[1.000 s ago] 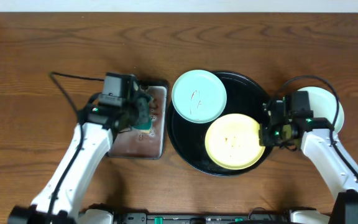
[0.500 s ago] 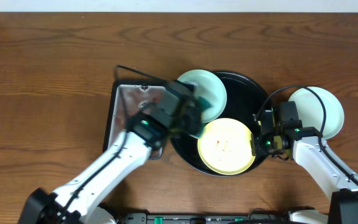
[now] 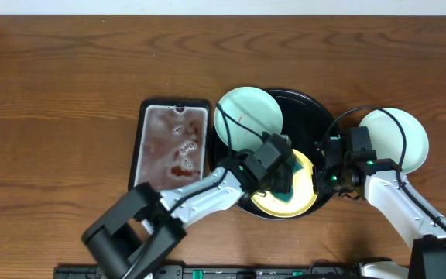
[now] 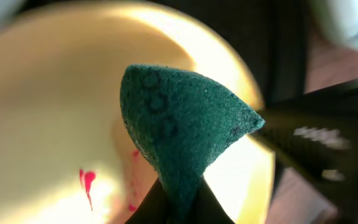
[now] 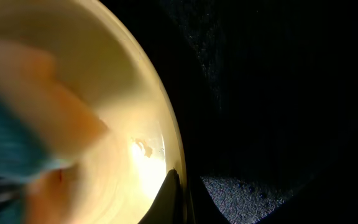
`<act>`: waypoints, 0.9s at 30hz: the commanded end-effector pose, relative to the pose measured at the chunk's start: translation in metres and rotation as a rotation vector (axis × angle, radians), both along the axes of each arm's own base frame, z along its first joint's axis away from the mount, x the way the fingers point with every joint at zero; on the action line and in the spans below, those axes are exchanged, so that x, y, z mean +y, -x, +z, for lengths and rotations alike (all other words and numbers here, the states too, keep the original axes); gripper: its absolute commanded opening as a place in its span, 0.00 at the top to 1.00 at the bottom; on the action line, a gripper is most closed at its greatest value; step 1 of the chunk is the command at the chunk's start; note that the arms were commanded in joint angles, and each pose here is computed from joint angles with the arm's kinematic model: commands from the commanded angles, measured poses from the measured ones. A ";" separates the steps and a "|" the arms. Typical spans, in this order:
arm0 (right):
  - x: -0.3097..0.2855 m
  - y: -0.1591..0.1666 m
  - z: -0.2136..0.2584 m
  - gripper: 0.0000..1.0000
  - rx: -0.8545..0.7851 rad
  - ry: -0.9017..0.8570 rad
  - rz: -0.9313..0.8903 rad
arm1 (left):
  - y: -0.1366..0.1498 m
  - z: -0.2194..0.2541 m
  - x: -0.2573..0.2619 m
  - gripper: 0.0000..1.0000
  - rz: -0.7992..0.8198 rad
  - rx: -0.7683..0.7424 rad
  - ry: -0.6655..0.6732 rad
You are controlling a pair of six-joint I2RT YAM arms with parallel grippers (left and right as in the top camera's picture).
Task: Clean dirty plates on tray and stack at the side
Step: 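Scrub the yellow plate with the sponge while the right gripper holds it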
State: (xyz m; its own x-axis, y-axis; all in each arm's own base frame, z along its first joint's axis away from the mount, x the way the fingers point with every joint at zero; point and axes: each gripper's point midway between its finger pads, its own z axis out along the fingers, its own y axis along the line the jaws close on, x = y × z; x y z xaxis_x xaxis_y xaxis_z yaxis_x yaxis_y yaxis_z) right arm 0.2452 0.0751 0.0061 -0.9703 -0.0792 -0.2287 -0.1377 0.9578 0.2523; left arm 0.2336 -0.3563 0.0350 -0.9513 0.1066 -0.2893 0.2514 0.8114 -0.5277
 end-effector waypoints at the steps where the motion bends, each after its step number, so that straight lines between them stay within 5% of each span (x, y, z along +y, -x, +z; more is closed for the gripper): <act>1: 0.002 0.008 -0.006 0.99 0.024 0.010 0.016 | -0.003 -0.014 0.017 0.92 0.039 -0.005 -0.096; 6: 0.002 0.008 -0.006 0.99 0.024 0.010 0.016 | -0.023 -0.021 0.077 0.93 0.179 -0.075 -0.330; 15: 0.002 0.008 -0.006 0.99 0.024 0.010 0.016 | -0.031 0.049 0.028 0.93 0.141 -0.179 -0.041; 27: 0.002 0.008 -0.006 0.99 0.024 0.010 0.016 | 0.005 -0.018 0.000 0.92 0.098 -0.070 -0.114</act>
